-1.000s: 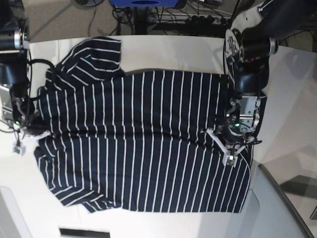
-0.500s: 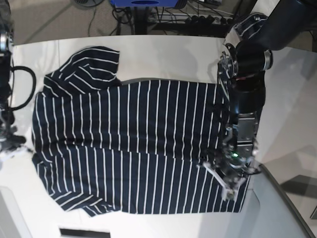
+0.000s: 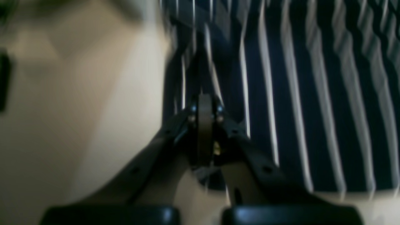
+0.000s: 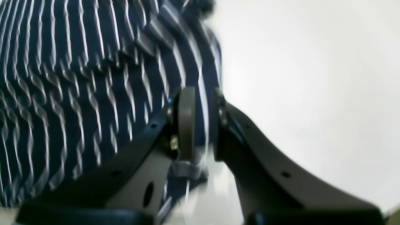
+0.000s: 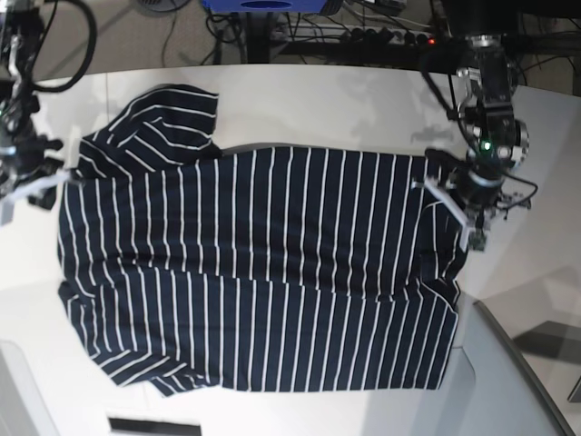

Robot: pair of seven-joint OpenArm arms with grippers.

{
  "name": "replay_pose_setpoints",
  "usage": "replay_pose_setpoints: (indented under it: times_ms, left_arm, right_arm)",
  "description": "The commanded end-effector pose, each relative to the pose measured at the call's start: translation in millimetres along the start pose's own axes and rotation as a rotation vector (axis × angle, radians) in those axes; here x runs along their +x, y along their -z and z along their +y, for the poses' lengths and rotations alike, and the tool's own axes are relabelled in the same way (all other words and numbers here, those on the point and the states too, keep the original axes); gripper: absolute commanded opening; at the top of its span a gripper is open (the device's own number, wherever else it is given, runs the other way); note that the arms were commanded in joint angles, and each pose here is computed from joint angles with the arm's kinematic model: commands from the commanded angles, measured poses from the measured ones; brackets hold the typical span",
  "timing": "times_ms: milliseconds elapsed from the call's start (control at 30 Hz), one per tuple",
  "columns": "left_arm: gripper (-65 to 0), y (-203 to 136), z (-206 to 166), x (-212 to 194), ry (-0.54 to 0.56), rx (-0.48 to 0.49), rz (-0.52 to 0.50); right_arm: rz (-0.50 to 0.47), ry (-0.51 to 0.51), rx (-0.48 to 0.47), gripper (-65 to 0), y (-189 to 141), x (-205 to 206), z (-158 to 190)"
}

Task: Layout the t-shirt on the table in an organized manner, then fold the t-shirt properly
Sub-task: 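Release the shirt and move both grippers to the collar edge, then grasp the collar edge of the shirt with both grippers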

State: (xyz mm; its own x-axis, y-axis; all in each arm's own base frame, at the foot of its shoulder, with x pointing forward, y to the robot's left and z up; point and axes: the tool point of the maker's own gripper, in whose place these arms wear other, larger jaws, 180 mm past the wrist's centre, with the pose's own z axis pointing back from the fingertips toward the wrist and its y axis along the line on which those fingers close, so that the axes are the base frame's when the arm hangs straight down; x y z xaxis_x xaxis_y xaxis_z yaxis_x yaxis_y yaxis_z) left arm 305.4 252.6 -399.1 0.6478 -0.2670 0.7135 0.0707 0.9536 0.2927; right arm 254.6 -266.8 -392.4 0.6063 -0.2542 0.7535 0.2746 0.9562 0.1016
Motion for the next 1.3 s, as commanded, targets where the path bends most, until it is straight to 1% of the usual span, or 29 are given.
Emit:
replay_pose_setpoints:
  times_ms: [0, 100, 133, 267, 333, 433, 500, 567, 633, 667, 733, 833, 900, 967, 1033, 1167, 1200, 1267]
  left_arm:
    - [-65.0, 1.6, 7.3, 19.8, -0.006, 0.015, -0.067]
    - [-65.0, 3.8, -0.9, 4.1, -0.006, -0.006, -0.029]
    - [-65.0, 4.0, -4.1, 4.4, -0.009, -0.013, -0.030]
    - [-65.0, 7.7, -35.9, 4.1, 0.015, -0.084, -0.024]
    - [-65.0, 12.1, -47.8, -7.6, 0.033, -0.111, 0.010]
    - [-65.0, 19.8, -55.7, -30.3, 0.027, -0.133, 0.075]
    - [-65.0, 22.3, -57.2, -39.7, 0.019, -0.138, 0.095]
    - [-65.0, 24.0, -58.4, -40.5, 0.016, -0.142, 0.073]
    - [-65.0, 24.0, -57.7, -42.0, 0.017, -0.141, 0.059]
    - [-65.0, 23.5, -58.0, -43.0, 0.017, -0.142, 0.059]
    - [-65.0, 23.6, -54.7, -43.3, 0.012, -0.126, 0.060]
    - [-65.0, 20.6, -52.0, -49.1, 0.005, -0.105, 0.067]
    - [-65.0, 19.5, -53.0, -47.1, 0.004, -0.106, 0.061]
    - [-65.0, 17.8, -55.5, -48.5, 0.000, -0.109, 0.062]
    - [-65.0, 16.3, -55.8, -46.4, -0.005, -0.111, 0.054]
    - [-65.0, 17.6, -54.7, -44.3, -0.007, -0.109, 0.050]
    - [-65.0, 17.8, -54.6, -43.3, -0.007, -0.108, 0.047]
    - [-65.0, 18.9, -54.1, -42.7, -0.009, -0.107, 0.047]
  right_arm:
    - [-0.058, -0.003, -0.001, -55.2, -1.8, 15.7, 0.2]
    - [-0.029, 0.022, 0.000, -55.2, -3.0, 0.0, 3.6]
    - [-0.020, 0.026, -0.002, -55.2, -2.8, -3.8, 3.7]
    - [-0.011, 0.028, 0.000, -55.2, -3.0, -6.4, 3.6]
    - [-0.009, 0.028, -0.001, -55.2, -3.4, -7.7, 3.2]
    - [-0.001, 0.026, -0.002, -55.2, -5.6, -11.4, 2.4]
    - [-0.001, 0.011, 0.024, -55.2, -6.0, -11.6, 8.0]
    - [0.009, -0.057, 0.136, -56.9, -6.0, -15.4, 34.6]
    - [0.018, -0.133, 0.269, -60.6, -7.2, -20.4, 70.5]
    - [0.011, -0.157, 0.319, -62.0, -6.5, -18.1, 86.0]
    - [0.031, -0.210, 0.421, -63.3, -6.0, -21.7, 119.8]
    - [0.082, -0.274, 0.516, -63.6, -0.7, -26.3, 159.9]
    - [0.132, -0.296, 0.551, -64.1, 10.4, -35.1, 177.6]
    - [0.188, -0.300, 0.558, -64.2, 25.1, -47.8, 183.2]
    - [0.246, -0.282, 0.554, -64.2, 38.8, -63.6, 186.9]
    - [0.358, -0.252, 0.511, -64.2, 57.1, -96.1, 173.3]
    - [0.373, -0.248, 0.505, -64.2, 58.4, -100.9, 170.7]
    - [0.370, -0.239, 0.498, -64.2, 60.5, -105.8, 167.5]
